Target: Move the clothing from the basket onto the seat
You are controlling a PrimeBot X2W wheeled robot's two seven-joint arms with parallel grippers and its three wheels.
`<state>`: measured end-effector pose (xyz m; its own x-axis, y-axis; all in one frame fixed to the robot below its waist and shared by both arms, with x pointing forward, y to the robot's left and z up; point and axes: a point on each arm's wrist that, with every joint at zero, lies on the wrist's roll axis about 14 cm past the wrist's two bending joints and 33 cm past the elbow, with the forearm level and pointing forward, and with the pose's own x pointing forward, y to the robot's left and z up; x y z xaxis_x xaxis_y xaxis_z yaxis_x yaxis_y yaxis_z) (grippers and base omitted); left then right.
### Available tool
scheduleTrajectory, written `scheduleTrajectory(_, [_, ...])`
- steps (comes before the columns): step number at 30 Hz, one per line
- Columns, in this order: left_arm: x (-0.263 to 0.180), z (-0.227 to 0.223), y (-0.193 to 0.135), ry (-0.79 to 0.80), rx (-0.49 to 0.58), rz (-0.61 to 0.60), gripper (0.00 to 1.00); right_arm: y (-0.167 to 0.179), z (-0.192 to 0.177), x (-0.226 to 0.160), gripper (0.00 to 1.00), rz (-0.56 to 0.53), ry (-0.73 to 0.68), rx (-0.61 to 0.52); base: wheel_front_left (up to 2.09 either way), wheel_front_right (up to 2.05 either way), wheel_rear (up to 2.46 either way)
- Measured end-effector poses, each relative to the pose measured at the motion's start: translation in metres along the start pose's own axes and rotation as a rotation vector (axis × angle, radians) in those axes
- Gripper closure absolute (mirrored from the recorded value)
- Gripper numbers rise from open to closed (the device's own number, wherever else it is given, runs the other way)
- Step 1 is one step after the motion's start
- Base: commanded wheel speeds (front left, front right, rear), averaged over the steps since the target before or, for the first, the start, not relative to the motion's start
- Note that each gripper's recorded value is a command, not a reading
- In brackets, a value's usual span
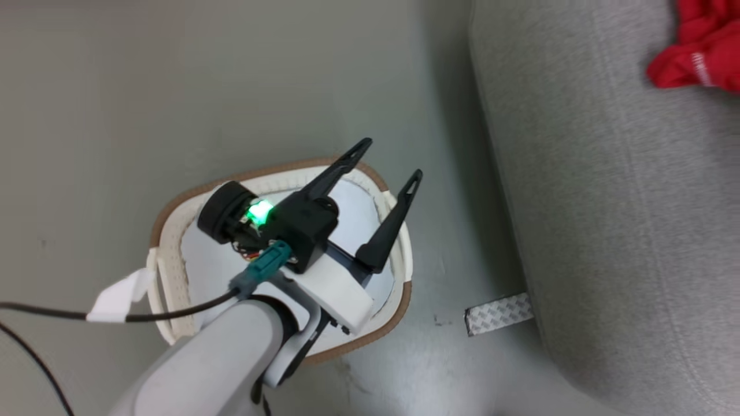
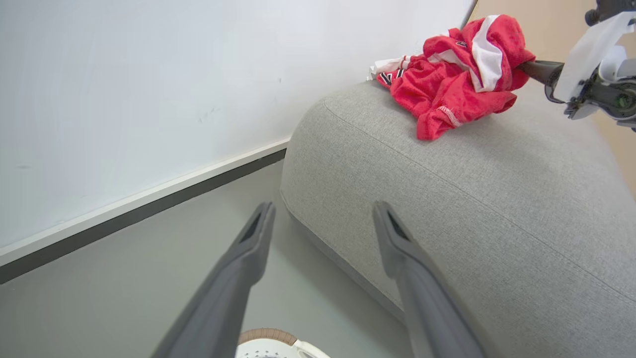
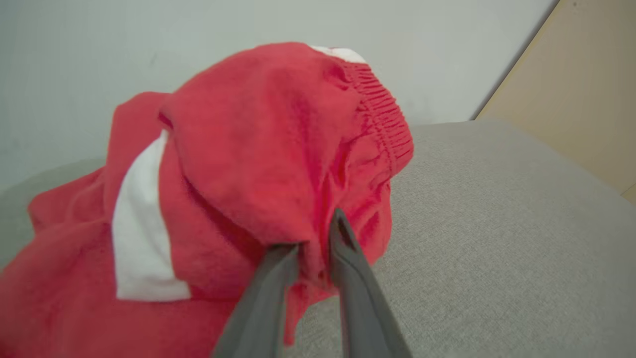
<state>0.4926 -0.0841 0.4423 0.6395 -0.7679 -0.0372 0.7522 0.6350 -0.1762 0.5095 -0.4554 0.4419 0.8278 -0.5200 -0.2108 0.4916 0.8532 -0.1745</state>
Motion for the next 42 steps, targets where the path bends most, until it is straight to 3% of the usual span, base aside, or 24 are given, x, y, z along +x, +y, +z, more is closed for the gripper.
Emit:
scheduleTrajectory(9, [-0.016,0.033,-0.01,-0.063,0.01,0.05,0.0,0.011,0.048,-0.049,0.0,0.081,-0.166,0.005,0.0,0.0,0.0])
scheduleTrajectory(16, [-0.051,0.055,-0.005,-0.113,0.012,0.178,0.0,0.028,0.074,-0.11,0.0,0.182,-0.3,0.072,0.0,0.0,0.0])
scheduleTrajectory(29, [-0.175,0.057,0.02,-0.121,0.026,0.527,0.0,0.09,0.058,-0.218,0.0,0.418,-0.349,0.177,0.0,0.0,0.0])
scheduleTrajectory(42, [-0.267,0.06,0.033,-0.182,0.041,0.756,0.0,0.125,0.025,-0.278,0.0,0.54,-0.293,0.26,0.0,0.0,0.0])
